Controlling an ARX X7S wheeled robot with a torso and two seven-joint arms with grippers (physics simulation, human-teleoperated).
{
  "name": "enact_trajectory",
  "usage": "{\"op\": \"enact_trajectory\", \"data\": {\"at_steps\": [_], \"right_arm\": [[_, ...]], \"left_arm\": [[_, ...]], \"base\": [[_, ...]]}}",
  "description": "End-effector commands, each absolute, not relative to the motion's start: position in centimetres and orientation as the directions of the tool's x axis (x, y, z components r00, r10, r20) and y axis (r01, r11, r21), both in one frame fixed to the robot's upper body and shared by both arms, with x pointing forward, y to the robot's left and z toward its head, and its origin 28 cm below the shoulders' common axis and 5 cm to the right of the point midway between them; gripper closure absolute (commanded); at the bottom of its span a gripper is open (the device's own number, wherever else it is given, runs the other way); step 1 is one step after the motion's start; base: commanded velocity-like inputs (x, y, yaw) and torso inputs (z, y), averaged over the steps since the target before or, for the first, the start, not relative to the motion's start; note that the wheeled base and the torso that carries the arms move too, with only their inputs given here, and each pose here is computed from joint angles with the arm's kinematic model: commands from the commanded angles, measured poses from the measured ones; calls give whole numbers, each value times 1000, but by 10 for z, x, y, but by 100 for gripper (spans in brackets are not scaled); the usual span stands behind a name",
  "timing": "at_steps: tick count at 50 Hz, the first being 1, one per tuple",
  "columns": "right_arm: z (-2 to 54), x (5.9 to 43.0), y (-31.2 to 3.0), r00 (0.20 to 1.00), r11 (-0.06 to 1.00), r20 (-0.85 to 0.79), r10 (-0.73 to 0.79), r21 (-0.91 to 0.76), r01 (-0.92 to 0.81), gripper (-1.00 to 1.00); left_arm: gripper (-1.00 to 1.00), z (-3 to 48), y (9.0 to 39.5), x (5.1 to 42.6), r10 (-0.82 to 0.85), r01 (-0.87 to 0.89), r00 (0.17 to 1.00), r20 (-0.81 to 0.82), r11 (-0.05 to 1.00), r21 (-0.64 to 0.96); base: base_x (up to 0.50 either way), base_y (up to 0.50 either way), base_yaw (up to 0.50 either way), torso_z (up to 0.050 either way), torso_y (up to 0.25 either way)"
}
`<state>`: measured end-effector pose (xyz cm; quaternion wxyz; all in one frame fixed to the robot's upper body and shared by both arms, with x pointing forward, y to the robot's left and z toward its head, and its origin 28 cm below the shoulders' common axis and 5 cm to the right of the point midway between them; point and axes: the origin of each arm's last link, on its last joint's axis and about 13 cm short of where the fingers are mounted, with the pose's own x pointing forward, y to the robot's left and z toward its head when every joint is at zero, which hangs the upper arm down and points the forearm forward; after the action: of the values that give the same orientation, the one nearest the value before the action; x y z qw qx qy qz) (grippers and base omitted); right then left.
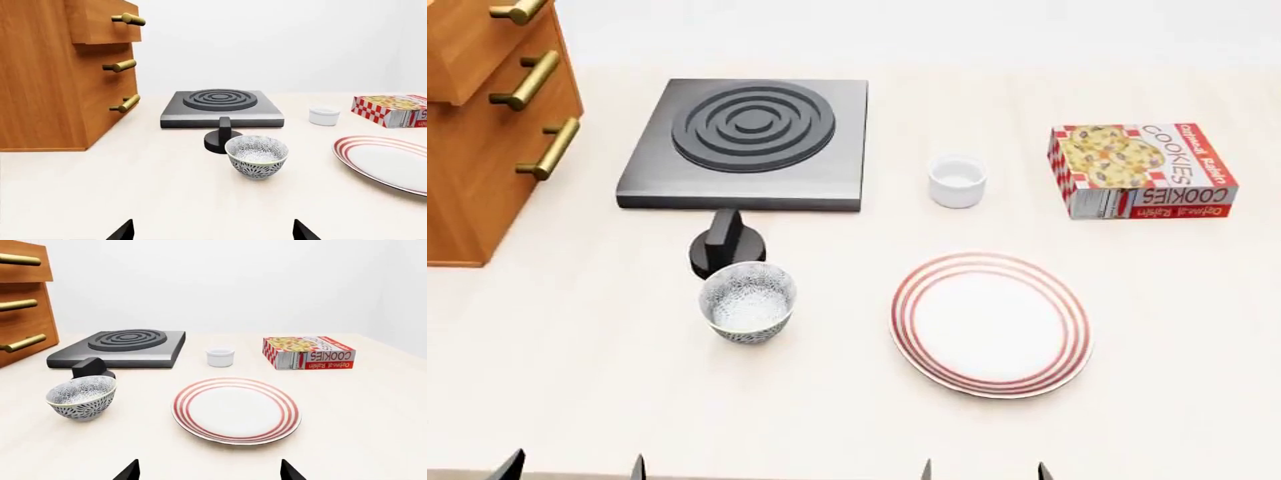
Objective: Pick the akita bowl on the wooden cabinet and place it on the plate.
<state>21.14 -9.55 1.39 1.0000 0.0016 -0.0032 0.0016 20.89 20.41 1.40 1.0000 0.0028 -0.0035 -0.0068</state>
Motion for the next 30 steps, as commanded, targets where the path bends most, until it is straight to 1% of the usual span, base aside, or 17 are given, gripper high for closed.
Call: {"op": "enact_trajectory", "data": {"at_steps": [1,5,10,24,30], "right_arm": [[14,211,-96,1000,1000,7,5,2,-5,-100],[14,211,-96,1000,1000,7,4,2,-4,-100],[15,211,-96,1000,1000,14,4,20,-4,-100],[14,211,-95,1000,1000,13,5,-13,-5,-100],[14,211,-95,1000,1000,16,4,-29,-4,-100]], "left_arm": [[-100,13,204,210,-7,7,1000,-3,1000,8],[-100,14,204,210,-4,4,1000,-6,1000,9],[-100,14,204,210,-4,4,1000,-6,1000,14],[-100,13,204,210,-4,4,1000,-6,1000,13],[-100,13,203,209,-4,5,1000,-8,1000,18]], "base": [[0,0,0,33,0],[0,0,0,20,0],[0,0,0,0,0],[0,2,0,0,0],[0,105,0,0,0]]}}
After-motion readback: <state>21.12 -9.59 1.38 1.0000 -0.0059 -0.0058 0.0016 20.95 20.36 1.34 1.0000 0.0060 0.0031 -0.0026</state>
